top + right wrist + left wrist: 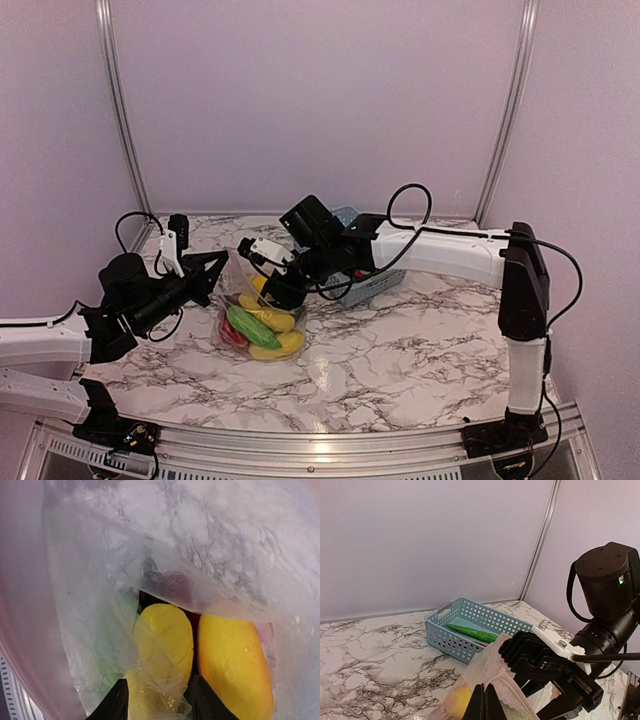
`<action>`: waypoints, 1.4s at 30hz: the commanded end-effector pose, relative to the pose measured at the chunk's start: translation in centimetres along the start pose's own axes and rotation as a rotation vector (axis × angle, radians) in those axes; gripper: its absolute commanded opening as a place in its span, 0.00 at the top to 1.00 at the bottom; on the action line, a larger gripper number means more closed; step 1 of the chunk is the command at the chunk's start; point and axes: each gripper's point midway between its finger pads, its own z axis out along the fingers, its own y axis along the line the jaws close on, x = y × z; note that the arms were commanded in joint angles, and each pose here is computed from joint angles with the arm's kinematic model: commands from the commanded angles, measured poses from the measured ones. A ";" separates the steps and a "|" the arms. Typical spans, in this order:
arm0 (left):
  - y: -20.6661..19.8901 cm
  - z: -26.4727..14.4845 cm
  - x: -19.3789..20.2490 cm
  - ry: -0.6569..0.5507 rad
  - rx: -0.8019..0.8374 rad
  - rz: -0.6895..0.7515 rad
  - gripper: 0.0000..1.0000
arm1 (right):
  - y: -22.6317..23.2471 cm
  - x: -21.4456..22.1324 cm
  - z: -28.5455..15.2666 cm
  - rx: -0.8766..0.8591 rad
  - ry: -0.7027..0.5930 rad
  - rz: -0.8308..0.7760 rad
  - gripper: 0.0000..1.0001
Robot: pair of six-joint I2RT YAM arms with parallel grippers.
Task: Open the zip-top bag and remove the fake food
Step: Pick up the fake fruit from the zipper food storage bag.
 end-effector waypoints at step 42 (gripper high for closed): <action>2.0 3.4 2.2 0.058 -0.081 -0.004 1.00 | -4.1 1.7 2.2 0.309 0.106 0.218 0.54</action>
